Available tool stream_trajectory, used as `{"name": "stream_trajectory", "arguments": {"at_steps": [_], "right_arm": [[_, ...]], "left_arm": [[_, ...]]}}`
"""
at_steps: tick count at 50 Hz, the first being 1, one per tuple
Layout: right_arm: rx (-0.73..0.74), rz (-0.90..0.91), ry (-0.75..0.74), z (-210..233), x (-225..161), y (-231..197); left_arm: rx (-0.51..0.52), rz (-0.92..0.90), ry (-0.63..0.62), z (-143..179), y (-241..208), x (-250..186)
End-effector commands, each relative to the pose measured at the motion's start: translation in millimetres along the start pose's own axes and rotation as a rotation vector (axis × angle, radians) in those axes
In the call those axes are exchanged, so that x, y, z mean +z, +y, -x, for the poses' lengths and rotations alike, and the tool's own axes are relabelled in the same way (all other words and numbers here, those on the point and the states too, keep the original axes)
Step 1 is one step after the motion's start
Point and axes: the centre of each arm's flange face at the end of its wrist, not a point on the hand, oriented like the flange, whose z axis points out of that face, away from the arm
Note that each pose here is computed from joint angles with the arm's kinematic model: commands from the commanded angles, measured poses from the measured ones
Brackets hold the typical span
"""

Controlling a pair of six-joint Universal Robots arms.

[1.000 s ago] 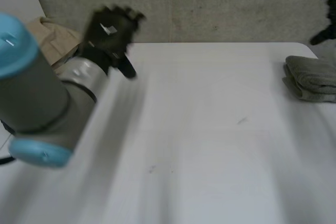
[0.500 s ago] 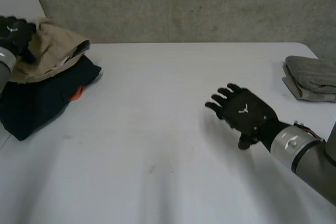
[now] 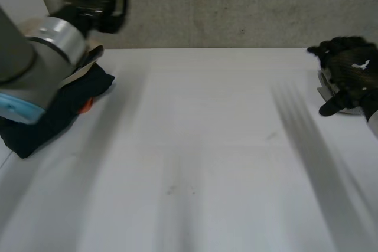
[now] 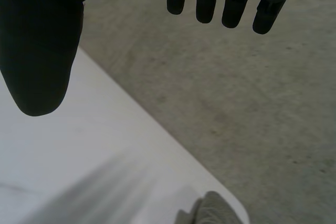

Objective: Fold the laundry.

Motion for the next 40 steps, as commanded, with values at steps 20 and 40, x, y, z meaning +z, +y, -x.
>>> {"name": "stream_trajectory", "arguments": {"at_steps": [20, 40], "right_arm": [[0.023, 0.043, -0.02, 0, 0, 14], [0.042, 0.098, -0.044, 6, 2, 32]], "left_arm": [[0.467, 0.213, -0.262, 56, 70, 18], [0.535, 0.337, -0.331, 218, 169, 24]]}}
